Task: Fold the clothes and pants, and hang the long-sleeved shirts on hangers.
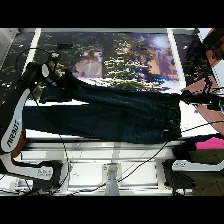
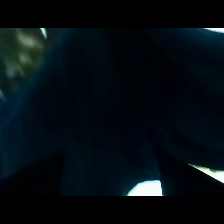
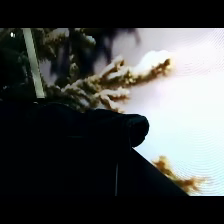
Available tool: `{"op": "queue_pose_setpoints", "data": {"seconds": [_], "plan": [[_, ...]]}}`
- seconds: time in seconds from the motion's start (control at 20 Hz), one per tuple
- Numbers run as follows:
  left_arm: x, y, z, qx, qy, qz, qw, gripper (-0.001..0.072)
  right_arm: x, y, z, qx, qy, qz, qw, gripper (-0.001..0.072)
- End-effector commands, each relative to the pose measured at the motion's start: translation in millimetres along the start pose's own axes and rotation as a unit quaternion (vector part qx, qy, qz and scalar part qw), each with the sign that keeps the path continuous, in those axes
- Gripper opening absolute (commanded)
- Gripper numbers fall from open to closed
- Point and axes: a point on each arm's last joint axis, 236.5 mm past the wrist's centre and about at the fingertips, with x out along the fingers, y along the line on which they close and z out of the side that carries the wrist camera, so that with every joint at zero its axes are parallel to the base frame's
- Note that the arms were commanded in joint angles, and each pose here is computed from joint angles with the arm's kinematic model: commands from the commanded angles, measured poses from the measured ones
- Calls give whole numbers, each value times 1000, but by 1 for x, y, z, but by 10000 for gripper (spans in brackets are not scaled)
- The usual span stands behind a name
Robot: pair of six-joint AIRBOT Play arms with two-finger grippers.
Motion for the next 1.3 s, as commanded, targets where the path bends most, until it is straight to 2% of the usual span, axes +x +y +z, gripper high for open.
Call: {"op": "queue_pose_setpoints", "data": {"seconds": [0.0,0.2,0.35,0.6,0.7,0.75,0.8,0.85,0.95,1.0,1.05,1.25], "plan": [[-9,-39,-24,12,55,-49,997,633,0,0,0,0,0,0,1000,35],[-5,-73,-25,41,64,-59,995,633,0,0,0,0,0,0,1000,36],[16,-80,-42,23,109,-58,992,633,0,0,0,0,0,0,1000,35],[57,-48,-67,38,169,18,985,620,0,-1,-1,-2,2,-2,1000,35],[63,-37,-59,20,152,45,987,536,0,-2,-1,-3,3,-4,1000,35],[65,-33,-50,9,132,55,990,535,0,-2,-1,-3,3,-4,1000,35],[67,-32,-41,-4,112,58,992,497,0,-2,-2,-5,4,-5,1000,35],[70,-33,-31,-11,89,57,994,382,0,-3,-2,-6,6,-7,1000,35],[72,-34,-22,-11,71,55,996,214,0,-4,-3,-7,7,-8,1000,35],[73,-32,-23,-11,73,56,996,97,0,-4,-3,-7,7,-8,1000,35],[71,-29,-27,-7,80,60,995,28,0,-4,-3,-7,7,-8,1000,36],[42,5,-42,43,122,124,984,28,0,-4,-3,-7,6,-9,1000,35]]}}
